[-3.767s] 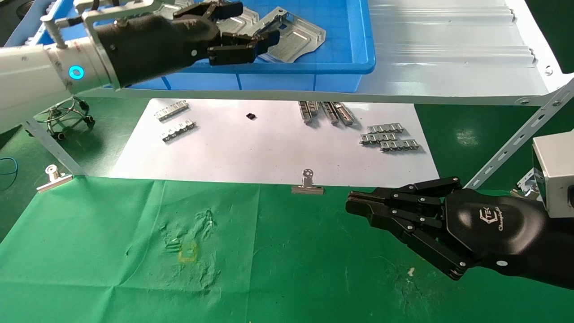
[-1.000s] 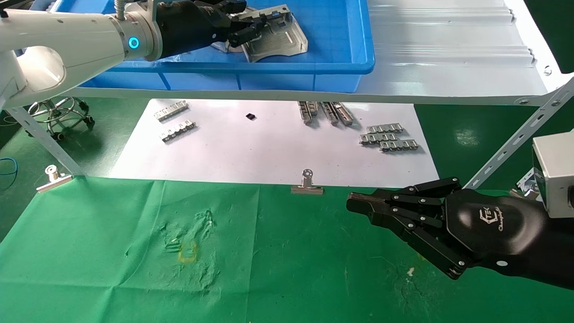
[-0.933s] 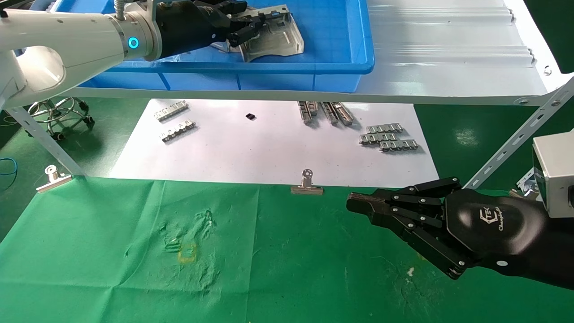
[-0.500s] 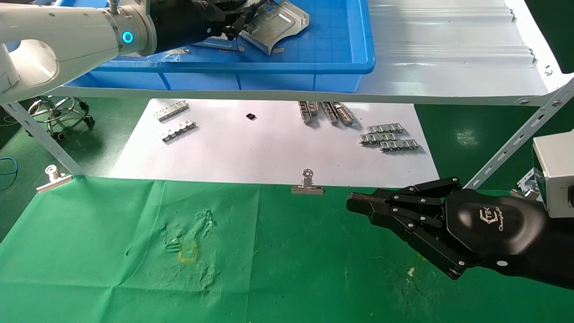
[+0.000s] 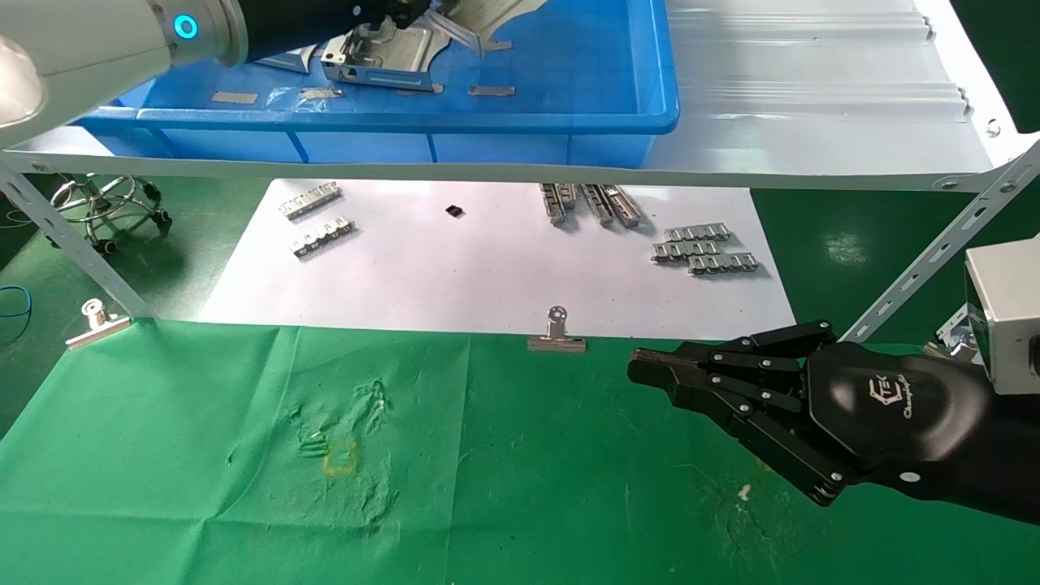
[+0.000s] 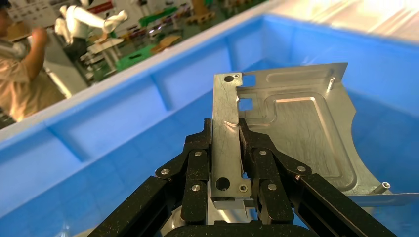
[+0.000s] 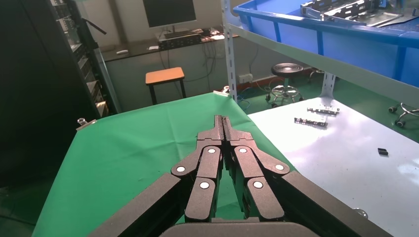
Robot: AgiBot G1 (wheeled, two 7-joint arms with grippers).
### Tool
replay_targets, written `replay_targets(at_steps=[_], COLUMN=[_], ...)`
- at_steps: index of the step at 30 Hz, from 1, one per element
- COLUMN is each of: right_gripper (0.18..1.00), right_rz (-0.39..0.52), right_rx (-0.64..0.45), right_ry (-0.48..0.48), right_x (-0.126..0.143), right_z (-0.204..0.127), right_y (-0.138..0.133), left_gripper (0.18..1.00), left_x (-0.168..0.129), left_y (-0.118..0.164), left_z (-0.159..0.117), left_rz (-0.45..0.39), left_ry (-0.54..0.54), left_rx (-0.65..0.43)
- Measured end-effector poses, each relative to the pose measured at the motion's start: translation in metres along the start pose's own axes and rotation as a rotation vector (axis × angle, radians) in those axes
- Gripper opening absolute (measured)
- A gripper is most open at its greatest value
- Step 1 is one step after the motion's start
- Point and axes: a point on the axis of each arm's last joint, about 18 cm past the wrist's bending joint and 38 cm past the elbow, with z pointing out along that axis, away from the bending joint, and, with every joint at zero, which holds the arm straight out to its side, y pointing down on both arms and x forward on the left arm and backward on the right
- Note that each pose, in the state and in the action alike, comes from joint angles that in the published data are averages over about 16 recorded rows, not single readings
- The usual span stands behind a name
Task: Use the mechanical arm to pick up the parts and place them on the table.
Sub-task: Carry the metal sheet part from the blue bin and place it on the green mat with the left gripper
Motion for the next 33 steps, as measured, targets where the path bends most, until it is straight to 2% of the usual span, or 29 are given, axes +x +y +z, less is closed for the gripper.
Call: replay_targets(at_steps=[7,15,24,33], right_gripper=[0.192,0.192,0.192,0.192], right_rz=[0.000,0.000,0.000,0.000], right_rx=[0.000,0.000,0.000,0.000], right_ry=[0.000,0.000,0.000,0.000], right_x=[0.000,0.000,0.000,0.000], right_z=[0.000,0.000,0.000,0.000], right_y=[0.000,0.000,0.000,0.000], left_gripper=[0.276,0.276,0.276,0.276], left_x=[-0.005,-0.005,-0.005,-0.005], left_y=[-0.010,-0.010,-0.004,0.007], left_z=[-0.032,-0.077,-0.128,-0.166], left_rz=[0.005,0.064,0.164,0.297], left_ry=[0.090,0.211,0.315,0.374], left_rx=[0.075,0.140,0.180,0.165])
